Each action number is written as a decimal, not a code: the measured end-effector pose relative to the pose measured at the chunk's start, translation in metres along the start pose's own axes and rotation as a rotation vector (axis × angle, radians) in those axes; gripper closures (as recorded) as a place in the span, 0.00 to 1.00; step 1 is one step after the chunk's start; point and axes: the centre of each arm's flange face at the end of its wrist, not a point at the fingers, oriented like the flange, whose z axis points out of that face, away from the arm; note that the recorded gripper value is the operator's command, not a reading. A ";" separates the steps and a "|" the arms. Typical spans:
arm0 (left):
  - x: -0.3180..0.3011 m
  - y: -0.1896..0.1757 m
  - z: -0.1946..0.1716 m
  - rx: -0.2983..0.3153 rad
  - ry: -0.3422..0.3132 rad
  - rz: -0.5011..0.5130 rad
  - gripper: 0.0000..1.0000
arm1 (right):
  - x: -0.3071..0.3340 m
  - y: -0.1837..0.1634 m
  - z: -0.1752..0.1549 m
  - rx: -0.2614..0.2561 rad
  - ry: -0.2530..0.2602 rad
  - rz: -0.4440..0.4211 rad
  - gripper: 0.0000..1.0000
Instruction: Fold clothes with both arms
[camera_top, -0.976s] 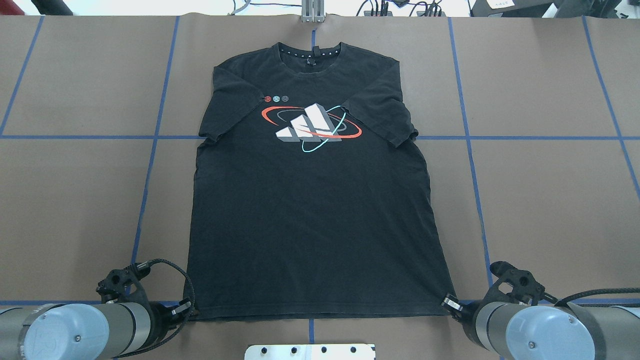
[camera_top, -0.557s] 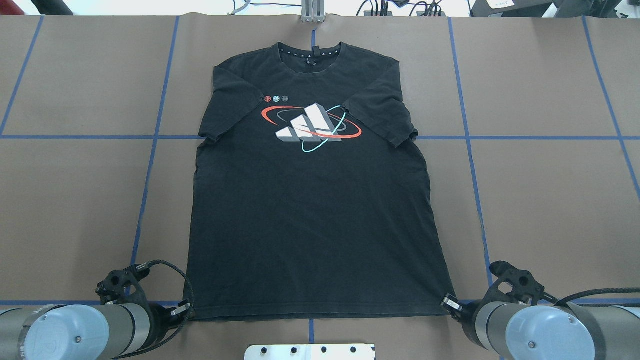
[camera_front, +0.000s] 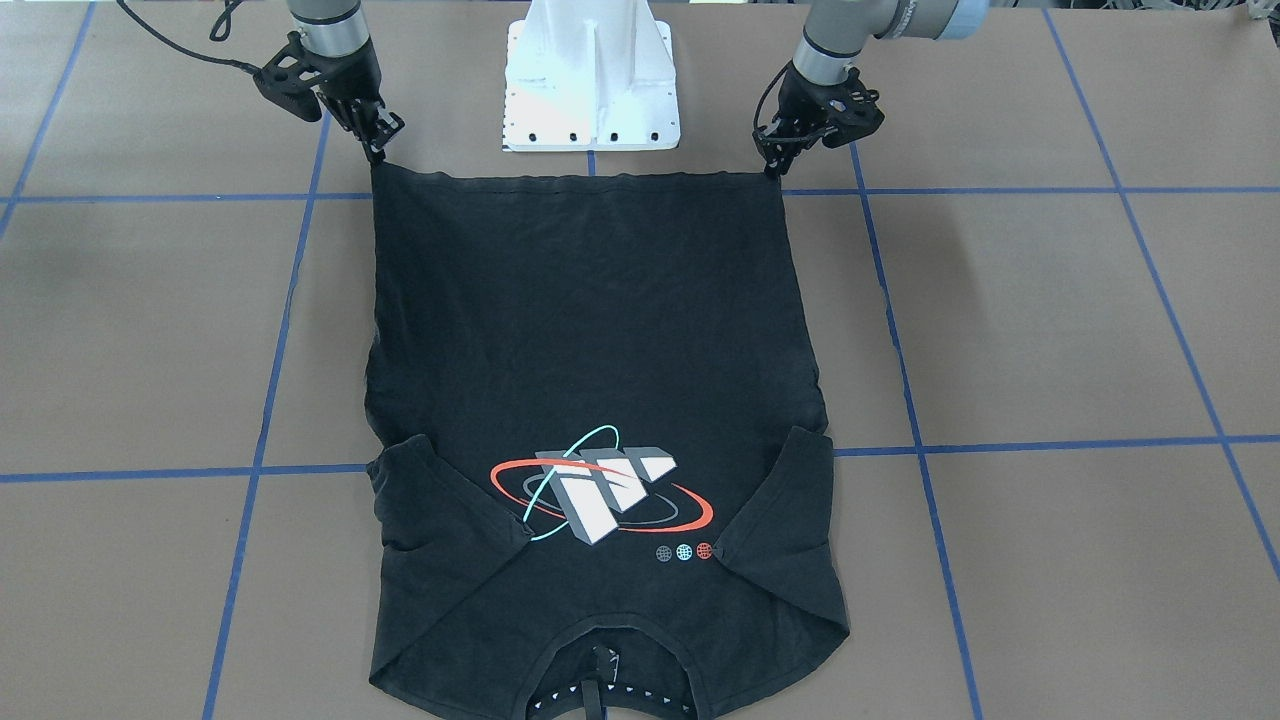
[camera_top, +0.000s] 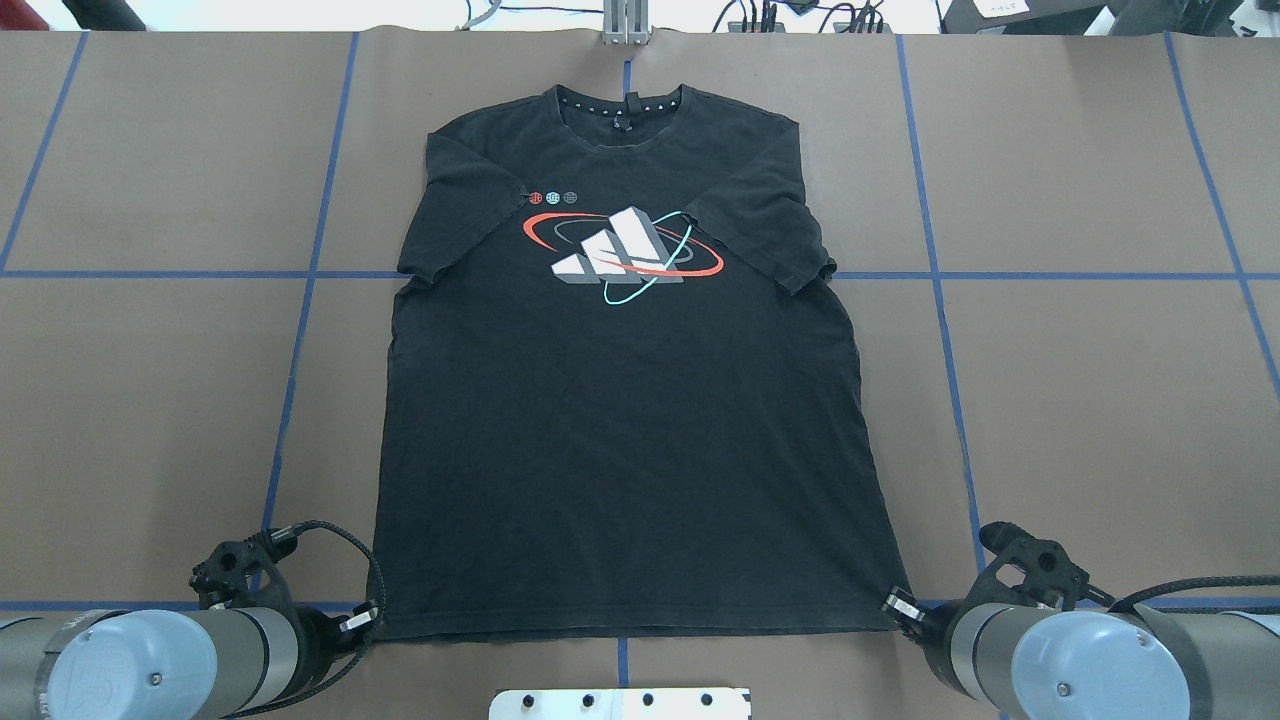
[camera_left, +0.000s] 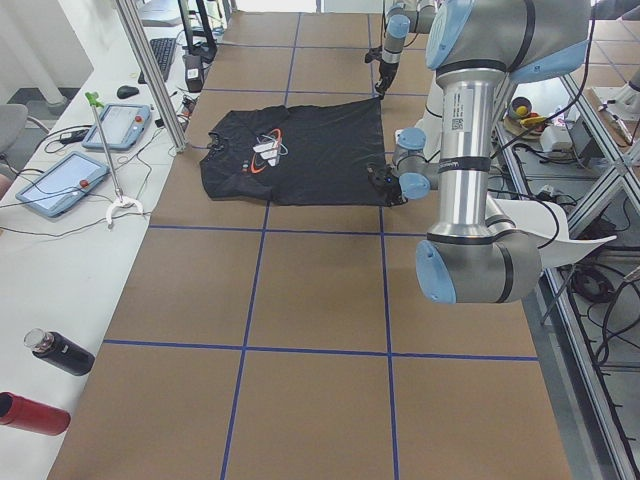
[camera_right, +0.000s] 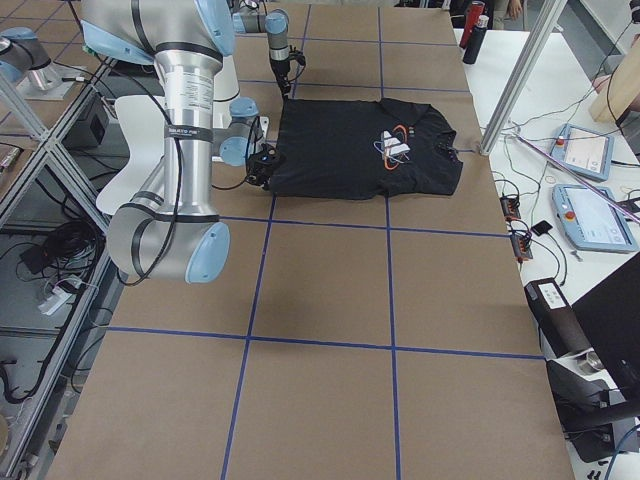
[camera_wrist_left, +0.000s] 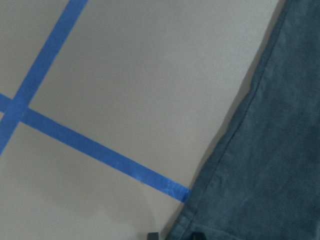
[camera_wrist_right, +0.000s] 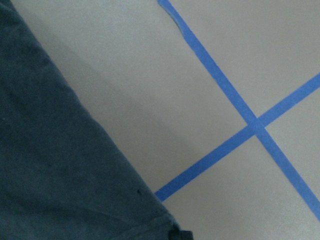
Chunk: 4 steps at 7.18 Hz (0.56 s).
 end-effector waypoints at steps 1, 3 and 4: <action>-0.001 -0.001 0.000 0.002 -0.002 -0.001 1.00 | 0.000 0.000 0.000 0.000 0.001 0.000 1.00; -0.003 -0.002 -0.009 -0.001 0.005 -0.001 1.00 | 0.000 -0.001 0.000 0.001 0.000 0.001 1.00; -0.002 -0.001 -0.018 -0.008 0.017 -0.001 1.00 | 0.000 -0.001 -0.002 0.000 -0.002 0.002 1.00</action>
